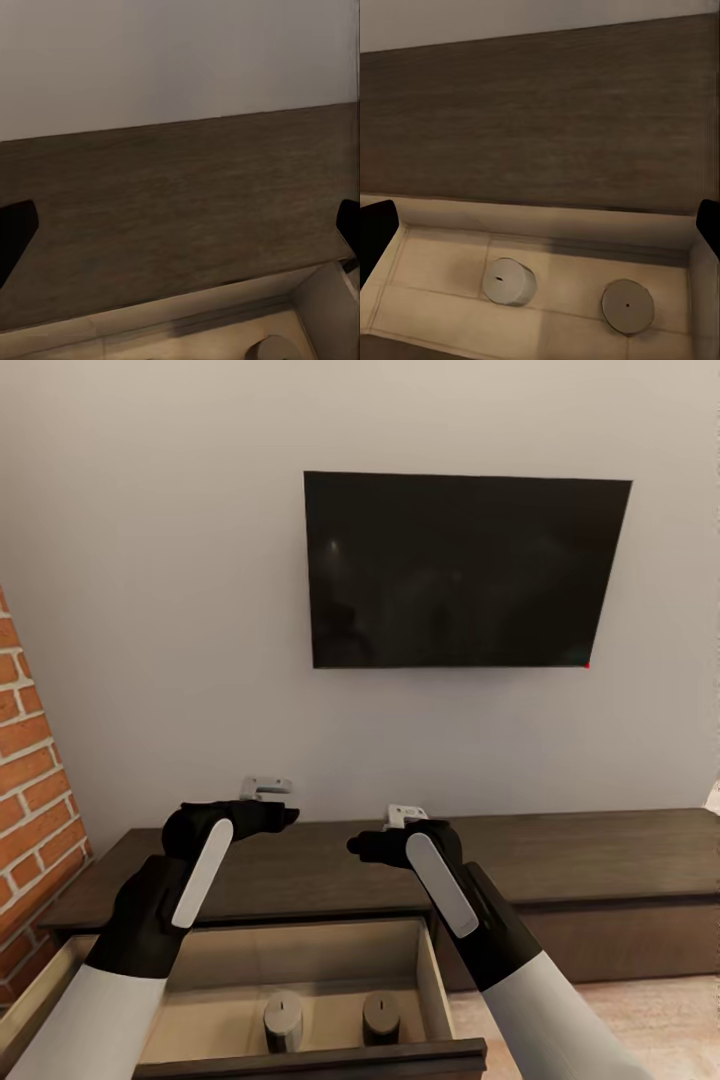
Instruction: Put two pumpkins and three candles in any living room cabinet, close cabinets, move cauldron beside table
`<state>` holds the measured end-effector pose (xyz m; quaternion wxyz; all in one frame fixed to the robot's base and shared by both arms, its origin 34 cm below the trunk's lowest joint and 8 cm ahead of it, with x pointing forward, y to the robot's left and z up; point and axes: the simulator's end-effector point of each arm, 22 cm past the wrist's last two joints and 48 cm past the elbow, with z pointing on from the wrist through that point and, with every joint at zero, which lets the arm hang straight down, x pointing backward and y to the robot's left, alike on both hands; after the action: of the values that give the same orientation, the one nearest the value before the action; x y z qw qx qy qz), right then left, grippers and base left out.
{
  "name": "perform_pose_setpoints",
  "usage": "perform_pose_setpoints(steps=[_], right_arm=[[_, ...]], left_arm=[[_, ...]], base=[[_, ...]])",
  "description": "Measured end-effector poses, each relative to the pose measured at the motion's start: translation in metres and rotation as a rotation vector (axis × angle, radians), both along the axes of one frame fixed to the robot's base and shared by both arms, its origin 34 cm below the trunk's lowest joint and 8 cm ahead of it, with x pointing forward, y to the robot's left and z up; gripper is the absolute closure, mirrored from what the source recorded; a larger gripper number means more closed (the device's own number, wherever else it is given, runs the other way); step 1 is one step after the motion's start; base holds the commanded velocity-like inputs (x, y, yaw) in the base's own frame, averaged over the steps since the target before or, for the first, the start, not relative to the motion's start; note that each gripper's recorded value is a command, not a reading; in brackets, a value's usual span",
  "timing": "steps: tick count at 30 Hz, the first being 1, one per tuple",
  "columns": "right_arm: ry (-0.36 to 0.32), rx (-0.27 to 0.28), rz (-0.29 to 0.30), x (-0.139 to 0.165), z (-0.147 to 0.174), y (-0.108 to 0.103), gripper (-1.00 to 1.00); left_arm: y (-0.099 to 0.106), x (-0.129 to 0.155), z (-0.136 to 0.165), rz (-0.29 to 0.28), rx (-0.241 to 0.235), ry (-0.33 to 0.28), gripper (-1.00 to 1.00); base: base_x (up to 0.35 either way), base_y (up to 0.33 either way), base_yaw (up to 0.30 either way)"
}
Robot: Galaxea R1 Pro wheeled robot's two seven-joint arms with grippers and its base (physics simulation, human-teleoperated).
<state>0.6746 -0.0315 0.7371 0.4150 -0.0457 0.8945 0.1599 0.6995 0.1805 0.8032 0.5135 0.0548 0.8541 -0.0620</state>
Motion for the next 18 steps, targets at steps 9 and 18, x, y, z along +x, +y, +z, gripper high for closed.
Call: perform_pose_setpoints(steps=[9,18], right_arm=[[-0.008,-0.005,-0.008,0.002,0.01,-0.007,-1.0],[-0.018,-0.009,-0.012,0.001,0.015,-0.011,-1.0]], left_arm=[[-0.001,-0.001,0.013,-0.003,-0.001,-0.011,-1.0],[-0.002,-0.003,0.019,-0.005,-0.002,-0.022,-1.0]], base=[[0.0,0.0,-0.198],[-0.082,-0.077,-0.213]])
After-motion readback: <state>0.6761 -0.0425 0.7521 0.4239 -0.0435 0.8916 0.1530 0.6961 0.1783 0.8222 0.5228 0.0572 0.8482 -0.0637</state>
